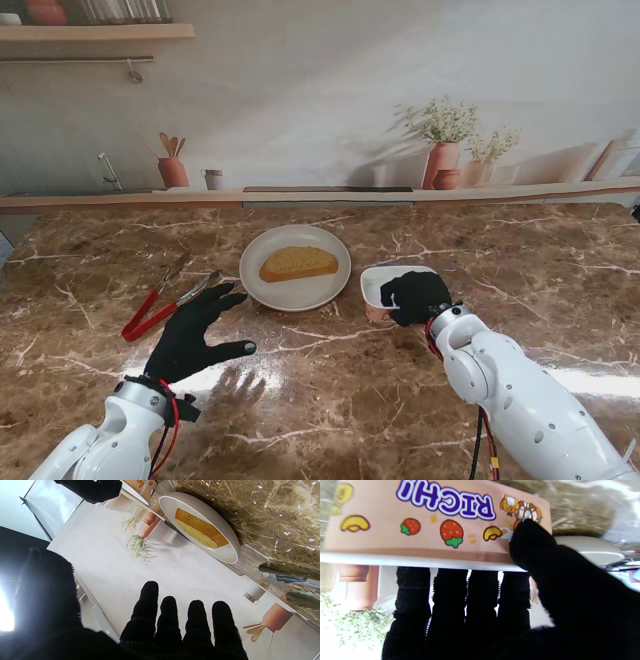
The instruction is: Pack bread into a bento box with kitchen tongs
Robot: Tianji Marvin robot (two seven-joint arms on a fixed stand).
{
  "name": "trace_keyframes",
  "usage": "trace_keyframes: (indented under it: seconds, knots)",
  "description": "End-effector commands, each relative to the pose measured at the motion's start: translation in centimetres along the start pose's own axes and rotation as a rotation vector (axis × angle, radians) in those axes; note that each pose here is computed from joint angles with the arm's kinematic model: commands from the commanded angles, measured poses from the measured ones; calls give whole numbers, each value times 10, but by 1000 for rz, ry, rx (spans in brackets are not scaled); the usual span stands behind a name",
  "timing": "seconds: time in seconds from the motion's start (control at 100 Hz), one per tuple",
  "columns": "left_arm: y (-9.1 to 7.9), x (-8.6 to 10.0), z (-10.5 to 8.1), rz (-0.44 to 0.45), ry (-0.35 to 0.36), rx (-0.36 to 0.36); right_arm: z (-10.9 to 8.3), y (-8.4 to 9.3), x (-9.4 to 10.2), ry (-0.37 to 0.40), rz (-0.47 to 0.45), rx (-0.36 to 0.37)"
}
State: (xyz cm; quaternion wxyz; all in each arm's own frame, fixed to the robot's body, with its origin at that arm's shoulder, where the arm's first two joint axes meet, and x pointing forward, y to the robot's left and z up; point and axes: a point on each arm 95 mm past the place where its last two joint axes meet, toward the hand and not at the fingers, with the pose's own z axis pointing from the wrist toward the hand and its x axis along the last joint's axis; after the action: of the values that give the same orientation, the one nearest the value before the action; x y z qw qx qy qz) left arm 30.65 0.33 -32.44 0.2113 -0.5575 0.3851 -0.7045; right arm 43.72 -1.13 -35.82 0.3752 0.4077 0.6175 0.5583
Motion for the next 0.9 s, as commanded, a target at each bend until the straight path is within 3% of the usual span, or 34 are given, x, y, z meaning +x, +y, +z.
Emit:
trace_keyframes:
  seconds: [0.0,0.37,0.59,0.89]
  knots:
    - [3,-2,-4,0,-9,-2,-11,-14,22,27,22,21]
    - [3,-2,-7,2,-4,0,-51,-19,101,163,91,-6]
    - [3,-3,-9,5,-2,4,-53,-24,142,224,186,-20]
    - [2,-6,-14,12,-17,6,-59,-23,188,230,251,-5]
